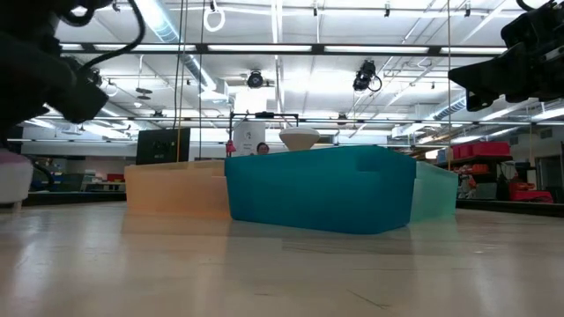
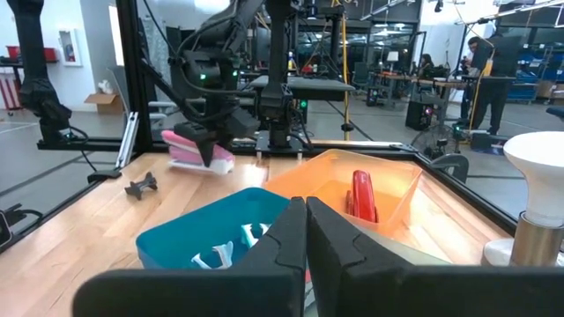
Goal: Pick and place Stapler, Stapler remover, tape
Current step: Put the pink stapler into the orange bin
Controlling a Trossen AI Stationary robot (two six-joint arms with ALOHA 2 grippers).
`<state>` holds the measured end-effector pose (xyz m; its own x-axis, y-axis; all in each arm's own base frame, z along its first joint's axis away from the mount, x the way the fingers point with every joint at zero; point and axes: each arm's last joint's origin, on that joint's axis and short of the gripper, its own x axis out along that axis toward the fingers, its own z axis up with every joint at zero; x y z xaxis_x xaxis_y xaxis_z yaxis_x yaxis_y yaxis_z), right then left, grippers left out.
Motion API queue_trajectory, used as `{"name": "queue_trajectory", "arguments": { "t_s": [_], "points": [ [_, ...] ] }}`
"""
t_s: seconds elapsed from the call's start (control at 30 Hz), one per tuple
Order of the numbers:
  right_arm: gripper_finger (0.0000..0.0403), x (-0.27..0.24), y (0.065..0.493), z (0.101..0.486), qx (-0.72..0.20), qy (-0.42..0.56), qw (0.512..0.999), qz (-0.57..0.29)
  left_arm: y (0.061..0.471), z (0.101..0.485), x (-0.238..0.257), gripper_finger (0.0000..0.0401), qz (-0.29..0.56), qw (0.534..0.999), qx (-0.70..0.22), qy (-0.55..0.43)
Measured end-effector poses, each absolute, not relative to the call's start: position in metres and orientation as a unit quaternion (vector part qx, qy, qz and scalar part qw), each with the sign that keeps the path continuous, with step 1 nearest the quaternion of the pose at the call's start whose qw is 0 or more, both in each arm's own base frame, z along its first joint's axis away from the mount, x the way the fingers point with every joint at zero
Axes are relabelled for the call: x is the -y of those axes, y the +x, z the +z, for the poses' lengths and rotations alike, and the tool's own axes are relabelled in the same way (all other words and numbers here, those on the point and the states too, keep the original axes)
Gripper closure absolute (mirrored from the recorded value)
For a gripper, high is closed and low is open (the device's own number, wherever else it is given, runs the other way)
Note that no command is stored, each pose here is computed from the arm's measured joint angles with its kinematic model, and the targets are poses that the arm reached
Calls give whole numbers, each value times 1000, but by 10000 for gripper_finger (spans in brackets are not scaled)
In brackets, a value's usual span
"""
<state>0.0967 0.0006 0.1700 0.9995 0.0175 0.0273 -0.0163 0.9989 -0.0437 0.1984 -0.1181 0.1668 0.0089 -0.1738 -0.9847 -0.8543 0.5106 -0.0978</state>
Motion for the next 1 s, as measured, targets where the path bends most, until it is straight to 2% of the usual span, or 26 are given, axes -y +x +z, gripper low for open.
{"name": "queue_trajectory", "arguments": {
  "t_s": [0.6,1.0],
  "points": [
    [392,-1,97,170,13,-22,1000,8,240,242,41,225,223,712,-620,-241],
    [392,-1,97,170,13,-22,1000,9,254,267,-11,235,212,749,-592,-208]
  ]
}}
